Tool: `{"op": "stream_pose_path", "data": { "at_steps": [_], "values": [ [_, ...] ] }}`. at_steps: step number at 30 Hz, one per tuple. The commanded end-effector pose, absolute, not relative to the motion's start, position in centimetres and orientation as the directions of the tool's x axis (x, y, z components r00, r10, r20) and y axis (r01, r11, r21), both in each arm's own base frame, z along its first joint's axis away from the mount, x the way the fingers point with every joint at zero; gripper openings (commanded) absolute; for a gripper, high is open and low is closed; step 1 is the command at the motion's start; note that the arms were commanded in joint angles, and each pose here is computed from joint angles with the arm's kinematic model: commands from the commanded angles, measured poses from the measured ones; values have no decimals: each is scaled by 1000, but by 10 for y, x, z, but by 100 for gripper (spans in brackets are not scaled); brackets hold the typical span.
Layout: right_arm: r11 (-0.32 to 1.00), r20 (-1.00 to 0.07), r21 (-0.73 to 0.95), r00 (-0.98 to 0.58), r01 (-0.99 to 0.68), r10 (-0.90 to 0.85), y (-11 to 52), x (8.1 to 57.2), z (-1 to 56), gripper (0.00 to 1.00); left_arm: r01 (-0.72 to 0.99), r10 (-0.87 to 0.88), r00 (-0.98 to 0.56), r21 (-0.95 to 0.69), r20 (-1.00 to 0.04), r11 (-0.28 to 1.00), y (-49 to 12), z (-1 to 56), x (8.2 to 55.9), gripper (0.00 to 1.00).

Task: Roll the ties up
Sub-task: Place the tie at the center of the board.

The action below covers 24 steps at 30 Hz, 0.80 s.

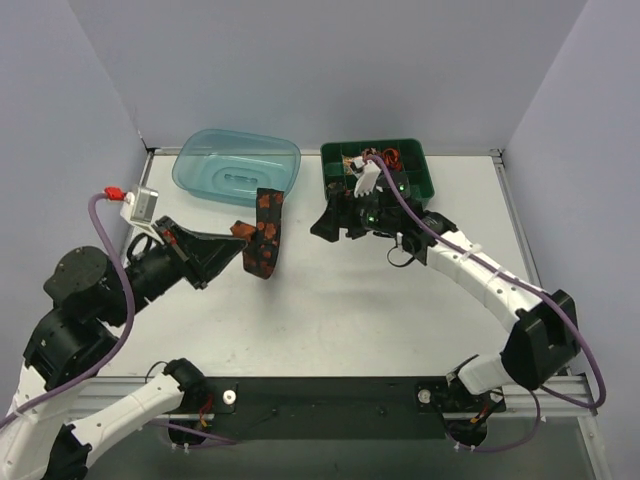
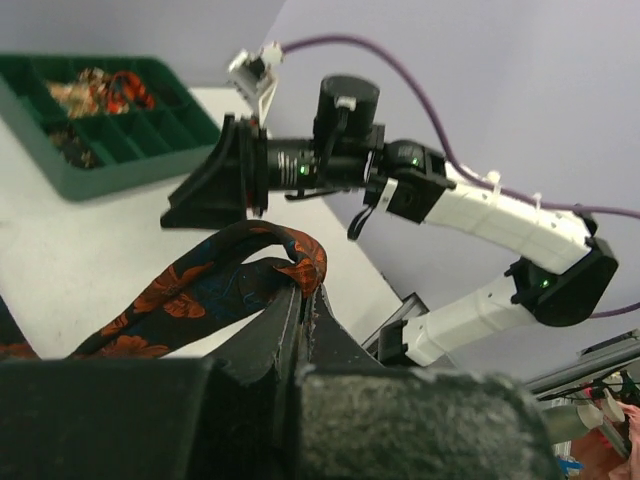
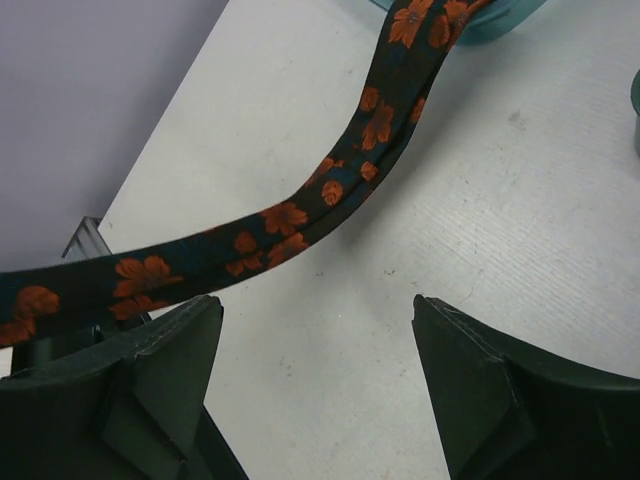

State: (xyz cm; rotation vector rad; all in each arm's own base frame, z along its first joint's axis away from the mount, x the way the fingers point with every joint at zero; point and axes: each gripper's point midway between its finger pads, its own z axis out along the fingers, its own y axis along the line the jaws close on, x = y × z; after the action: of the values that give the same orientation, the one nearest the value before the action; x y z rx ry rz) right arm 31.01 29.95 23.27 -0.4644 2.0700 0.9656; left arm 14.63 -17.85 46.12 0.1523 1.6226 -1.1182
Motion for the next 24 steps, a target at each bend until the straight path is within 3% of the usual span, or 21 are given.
{"op": "stream_pose_path", "data": {
  "at_steps": [1,7,10,17,24],
  "values": [
    [578,-717,596,-693,-557,72,329,326,236,80,488,-476,-443,-650,-760,583,-158,429,140,0],
    [542,-636,663,-770,-516,46,375,337,190,92,356,-478,-468,-654,-743,668,-121,392,123,0],
    [557,-610,664,-792,-498,20,399,346,158,92,334,-472,-494,-660,-731,673,-119,379,119,0],
    [577,-637,653,-768,-491,66,435,379,130,92,332,-484,-479,-662,-732,672,-113,376,116,0],
    [687,-684,579,-720,-439,116,437,412,105,91,343,-497,-454,-660,-740,669,-109,381,114,0]
  ]
}}
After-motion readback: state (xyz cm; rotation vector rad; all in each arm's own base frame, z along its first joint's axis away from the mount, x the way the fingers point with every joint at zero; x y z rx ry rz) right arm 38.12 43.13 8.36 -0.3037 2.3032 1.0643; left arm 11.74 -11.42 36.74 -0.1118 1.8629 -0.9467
